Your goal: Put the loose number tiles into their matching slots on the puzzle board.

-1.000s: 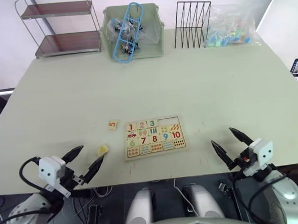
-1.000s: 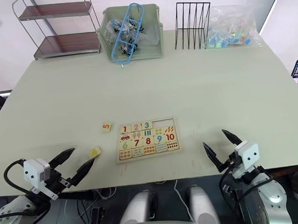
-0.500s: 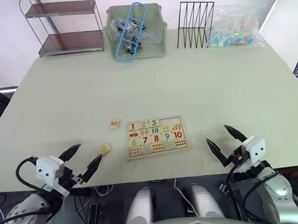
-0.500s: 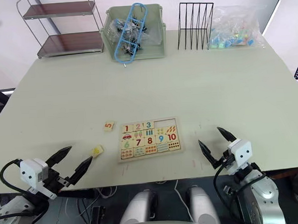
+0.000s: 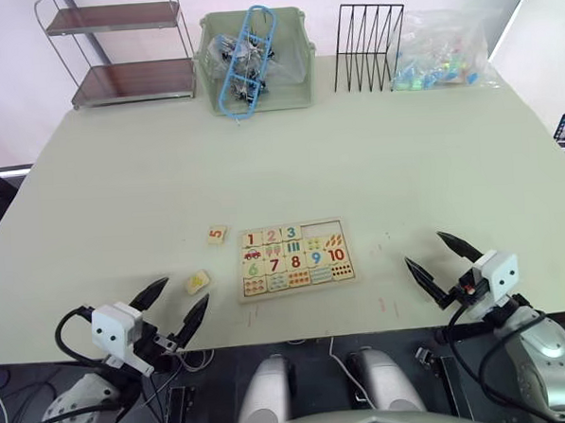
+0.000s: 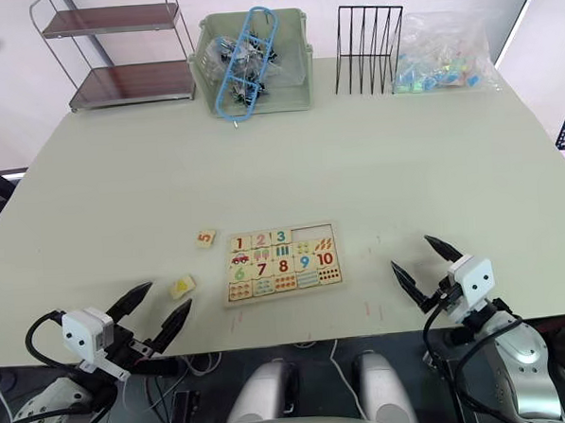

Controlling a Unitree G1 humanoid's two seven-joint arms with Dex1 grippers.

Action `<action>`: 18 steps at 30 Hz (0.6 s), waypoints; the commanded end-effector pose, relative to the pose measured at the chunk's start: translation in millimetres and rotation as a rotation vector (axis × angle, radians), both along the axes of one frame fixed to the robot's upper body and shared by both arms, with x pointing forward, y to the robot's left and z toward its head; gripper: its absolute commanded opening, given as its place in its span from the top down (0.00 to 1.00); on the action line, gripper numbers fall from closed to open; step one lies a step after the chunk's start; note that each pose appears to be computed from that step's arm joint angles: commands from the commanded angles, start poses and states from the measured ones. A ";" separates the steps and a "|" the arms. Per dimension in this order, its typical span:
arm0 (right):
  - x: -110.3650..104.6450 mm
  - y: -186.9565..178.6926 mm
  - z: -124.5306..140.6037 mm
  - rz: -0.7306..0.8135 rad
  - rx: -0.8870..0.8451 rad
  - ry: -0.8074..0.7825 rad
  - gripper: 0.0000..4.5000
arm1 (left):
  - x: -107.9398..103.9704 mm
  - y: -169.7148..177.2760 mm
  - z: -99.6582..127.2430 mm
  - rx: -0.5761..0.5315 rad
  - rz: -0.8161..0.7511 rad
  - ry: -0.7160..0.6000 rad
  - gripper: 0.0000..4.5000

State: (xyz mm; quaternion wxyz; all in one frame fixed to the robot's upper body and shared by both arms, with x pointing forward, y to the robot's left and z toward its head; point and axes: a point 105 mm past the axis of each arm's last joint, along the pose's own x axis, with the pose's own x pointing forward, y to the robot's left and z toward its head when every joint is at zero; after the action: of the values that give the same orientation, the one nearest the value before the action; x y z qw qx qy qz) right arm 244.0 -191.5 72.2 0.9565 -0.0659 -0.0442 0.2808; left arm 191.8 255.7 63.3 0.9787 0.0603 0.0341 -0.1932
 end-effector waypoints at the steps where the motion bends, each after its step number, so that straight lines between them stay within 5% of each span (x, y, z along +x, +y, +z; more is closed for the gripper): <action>1: -1.2 -4.4 10.2 0.001 -0.006 -0.046 0.02 | -0.3 7.2 9.7 0.011 0.032 -0.050 0.00; 18: -4.3 -0.4 24.1 0.087 0.022 -0.082 0.02 | -2.1 15.8 19.1 0.094 -0.138 -0.056 0.00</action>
State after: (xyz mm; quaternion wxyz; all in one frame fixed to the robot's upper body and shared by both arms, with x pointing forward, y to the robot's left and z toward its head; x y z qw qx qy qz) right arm 240.5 -190.9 78.5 0.9474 -0.0545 -0.0564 0.3103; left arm 192.5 266.6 72.1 0.9627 0.1020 0.0295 -0.2489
